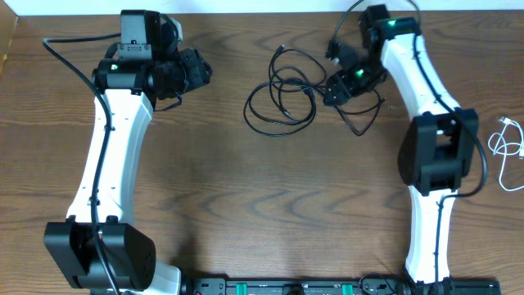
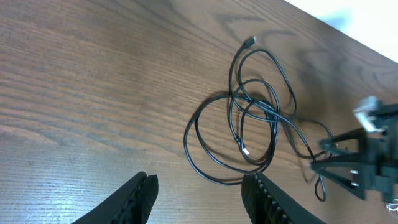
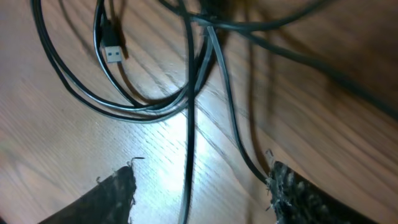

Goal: Untangle cables

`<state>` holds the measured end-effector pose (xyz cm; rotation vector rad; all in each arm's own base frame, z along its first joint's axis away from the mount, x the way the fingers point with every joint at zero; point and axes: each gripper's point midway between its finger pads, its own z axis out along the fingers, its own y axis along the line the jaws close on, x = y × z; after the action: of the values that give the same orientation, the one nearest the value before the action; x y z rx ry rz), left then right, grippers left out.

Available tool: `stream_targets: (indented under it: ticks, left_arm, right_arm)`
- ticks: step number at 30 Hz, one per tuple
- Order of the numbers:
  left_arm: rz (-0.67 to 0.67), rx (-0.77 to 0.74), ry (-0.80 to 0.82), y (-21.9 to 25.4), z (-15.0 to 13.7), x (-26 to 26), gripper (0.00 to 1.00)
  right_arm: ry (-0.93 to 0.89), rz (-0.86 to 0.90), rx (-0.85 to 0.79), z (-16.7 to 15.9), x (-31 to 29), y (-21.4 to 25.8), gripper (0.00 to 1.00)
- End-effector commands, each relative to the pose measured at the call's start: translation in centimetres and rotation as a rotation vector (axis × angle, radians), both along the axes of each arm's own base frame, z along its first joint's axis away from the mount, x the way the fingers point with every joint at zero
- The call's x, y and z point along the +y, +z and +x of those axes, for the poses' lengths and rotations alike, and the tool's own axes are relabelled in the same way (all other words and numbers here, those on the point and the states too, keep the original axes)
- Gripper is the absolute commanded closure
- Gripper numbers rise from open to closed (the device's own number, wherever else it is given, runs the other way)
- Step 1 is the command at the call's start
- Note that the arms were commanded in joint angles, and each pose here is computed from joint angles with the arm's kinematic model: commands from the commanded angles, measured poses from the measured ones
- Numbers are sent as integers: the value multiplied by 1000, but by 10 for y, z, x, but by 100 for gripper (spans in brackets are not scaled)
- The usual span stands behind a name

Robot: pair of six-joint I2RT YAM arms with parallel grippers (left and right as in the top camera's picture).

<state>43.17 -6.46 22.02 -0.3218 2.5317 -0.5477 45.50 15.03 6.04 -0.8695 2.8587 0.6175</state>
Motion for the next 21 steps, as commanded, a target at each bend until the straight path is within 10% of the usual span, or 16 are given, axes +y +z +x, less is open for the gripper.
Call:
stream_targets:
  ticks: [1, 8, 21]
  left_arm:
    - [22, 22, -6, -10, -3, 2, 50]
    - [22, 30, -6, -11, -4, 2, 50]
    - [22, 34, -6, -12, -5, 2, 50]
  right_arm:
    - [51, 36, 2, -5, 20, -4, 45]
    - [13, 48, -26, 4, 29, 5, 99]
    - [-59, 259, -547, -19, 54, 267, 99]
